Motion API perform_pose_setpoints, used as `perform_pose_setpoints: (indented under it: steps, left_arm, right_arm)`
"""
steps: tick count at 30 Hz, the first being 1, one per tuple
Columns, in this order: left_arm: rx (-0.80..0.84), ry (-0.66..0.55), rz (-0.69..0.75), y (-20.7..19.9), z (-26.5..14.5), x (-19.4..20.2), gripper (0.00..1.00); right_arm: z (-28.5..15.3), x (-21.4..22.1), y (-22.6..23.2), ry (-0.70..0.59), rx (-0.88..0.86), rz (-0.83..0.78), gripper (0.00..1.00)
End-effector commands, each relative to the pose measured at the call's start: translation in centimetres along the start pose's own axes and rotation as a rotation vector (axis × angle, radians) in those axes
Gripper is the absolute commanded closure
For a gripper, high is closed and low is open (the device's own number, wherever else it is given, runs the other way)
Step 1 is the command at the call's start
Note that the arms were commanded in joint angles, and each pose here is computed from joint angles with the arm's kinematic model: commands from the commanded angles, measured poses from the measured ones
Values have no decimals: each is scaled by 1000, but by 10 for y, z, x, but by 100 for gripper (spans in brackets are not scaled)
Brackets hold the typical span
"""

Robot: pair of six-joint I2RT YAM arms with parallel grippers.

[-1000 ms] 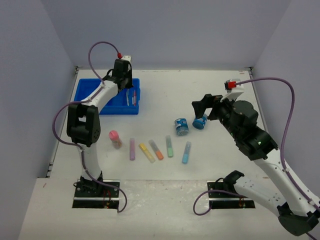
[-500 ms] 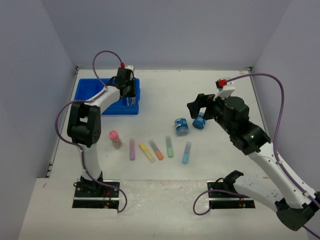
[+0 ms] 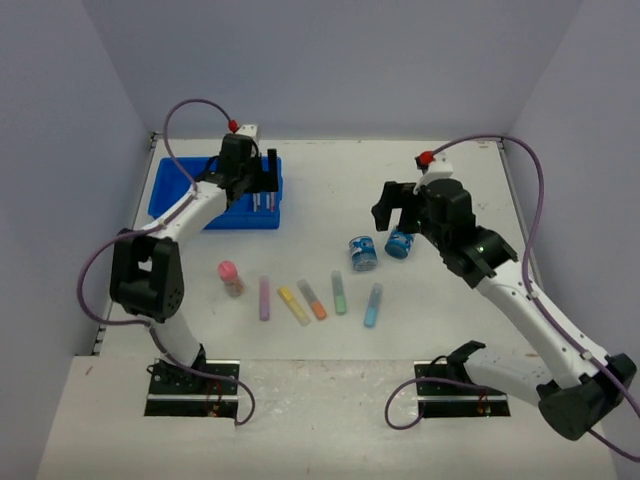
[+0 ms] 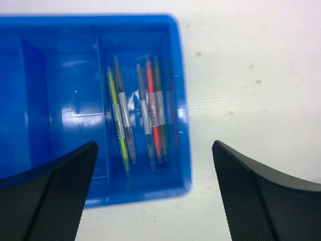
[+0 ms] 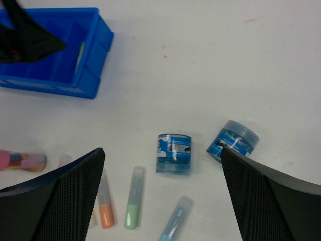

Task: Sort the stationery into containers
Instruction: Place the pen in the storage box.

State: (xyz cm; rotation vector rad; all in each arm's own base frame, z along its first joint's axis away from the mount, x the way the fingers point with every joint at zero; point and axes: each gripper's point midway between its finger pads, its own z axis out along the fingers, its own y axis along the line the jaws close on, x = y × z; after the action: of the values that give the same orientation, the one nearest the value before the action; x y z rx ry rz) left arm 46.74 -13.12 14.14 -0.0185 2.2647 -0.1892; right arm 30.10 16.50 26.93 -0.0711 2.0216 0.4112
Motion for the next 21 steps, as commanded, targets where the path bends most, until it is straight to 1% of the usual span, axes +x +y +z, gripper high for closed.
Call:
perform_pose_setpoints:
  steps: [1,3,5,7,11,15,19,21]
  left_arm:
    - [68,-270,-35,-32,-76,-68,0]
    - [90,-295,-50,-34,-95,-70,0]
    - [98,-310,-70,-33,-107,-70,0]
    - [105,-312,-147,-30,-118,-58,0]
    - [188,-367,-221,-34,-153,-47,0]
    - [268,-371,-193,-41,-171,-30,0]
    - [315,-359,-170,-49,-179,-19,0]
    - [351,-343,-141,-61,-181,-13,0]
  right_arm:
    - [30,30,-37,132,182,80,1]
    - [40,48,-51,178,236,117,1]
    - [44,56,-62,189,293,141,1]
    - [48,67,-78,211,384,183,1]
    - [59,96,-102,292,519,209,1]
    - [77,127,-113,376,595,231,1]
    - [92,137,-115,401,629,269,3]
    - [99,139,-115,396,639,288,5]
